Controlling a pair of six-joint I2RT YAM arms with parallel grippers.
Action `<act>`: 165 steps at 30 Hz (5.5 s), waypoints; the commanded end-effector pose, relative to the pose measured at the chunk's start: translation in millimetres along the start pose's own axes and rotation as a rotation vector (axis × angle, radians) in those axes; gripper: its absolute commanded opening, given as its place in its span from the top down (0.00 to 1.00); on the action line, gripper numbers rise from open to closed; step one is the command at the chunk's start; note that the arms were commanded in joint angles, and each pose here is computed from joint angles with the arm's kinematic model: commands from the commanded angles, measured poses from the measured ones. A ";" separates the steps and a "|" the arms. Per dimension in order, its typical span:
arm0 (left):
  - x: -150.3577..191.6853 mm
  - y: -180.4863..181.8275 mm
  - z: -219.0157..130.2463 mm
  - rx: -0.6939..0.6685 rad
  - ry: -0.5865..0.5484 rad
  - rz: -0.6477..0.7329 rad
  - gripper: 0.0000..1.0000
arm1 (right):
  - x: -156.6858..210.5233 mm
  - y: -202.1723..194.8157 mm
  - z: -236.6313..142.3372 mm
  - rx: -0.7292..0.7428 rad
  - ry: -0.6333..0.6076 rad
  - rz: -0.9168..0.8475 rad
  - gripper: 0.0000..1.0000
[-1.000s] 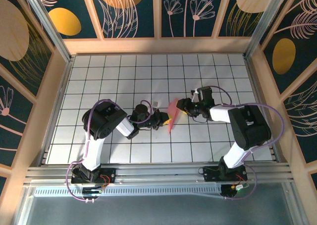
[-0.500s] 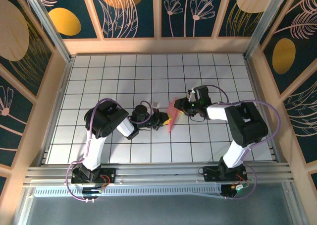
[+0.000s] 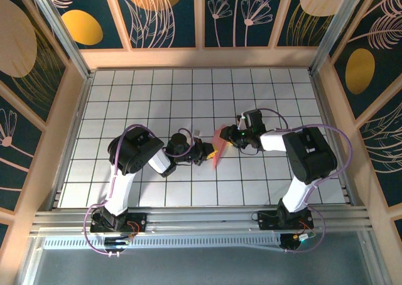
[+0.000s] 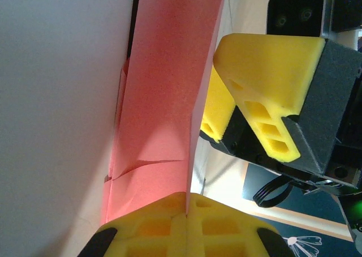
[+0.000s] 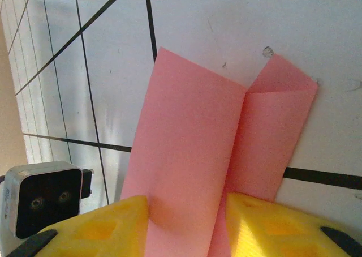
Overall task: Fold a paper plane with a square sheet of paper (fold left side to right side)
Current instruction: Fold the wing for the fifth time at the center of the table.
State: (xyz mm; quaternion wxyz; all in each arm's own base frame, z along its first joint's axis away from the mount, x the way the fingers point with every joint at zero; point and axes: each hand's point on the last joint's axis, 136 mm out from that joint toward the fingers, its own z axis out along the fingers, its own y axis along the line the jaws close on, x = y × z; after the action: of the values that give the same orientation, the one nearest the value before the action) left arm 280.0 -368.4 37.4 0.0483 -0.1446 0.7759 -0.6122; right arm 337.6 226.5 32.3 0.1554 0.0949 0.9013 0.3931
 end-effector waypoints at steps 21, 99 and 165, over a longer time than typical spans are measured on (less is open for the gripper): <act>-18.0 -4.8 -8.8 -0.052 -0.058 0.091 0.79 | 12.1 -23.1 13.1 0.104 0.049 0.011 0.62; -46.2 -1.6 -2.7 -0.173 -0.078 0.168 0.82 | 15.1 -23.3 17.0 0.134 0.074 -0.027 0.68; -33.8 67.5 -1.1 -0.486 -0.034 0.129 1.00 | 8.3 -4.1 8.2 0.087 0.049 -0.029 0.68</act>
State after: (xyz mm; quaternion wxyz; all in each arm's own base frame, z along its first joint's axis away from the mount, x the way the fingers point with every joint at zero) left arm 322.7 -361.8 18.0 0.1038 -0.0873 0.8676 -0.4785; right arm 337.1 227.4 25.5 0.1370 0.0802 0.9199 0.3587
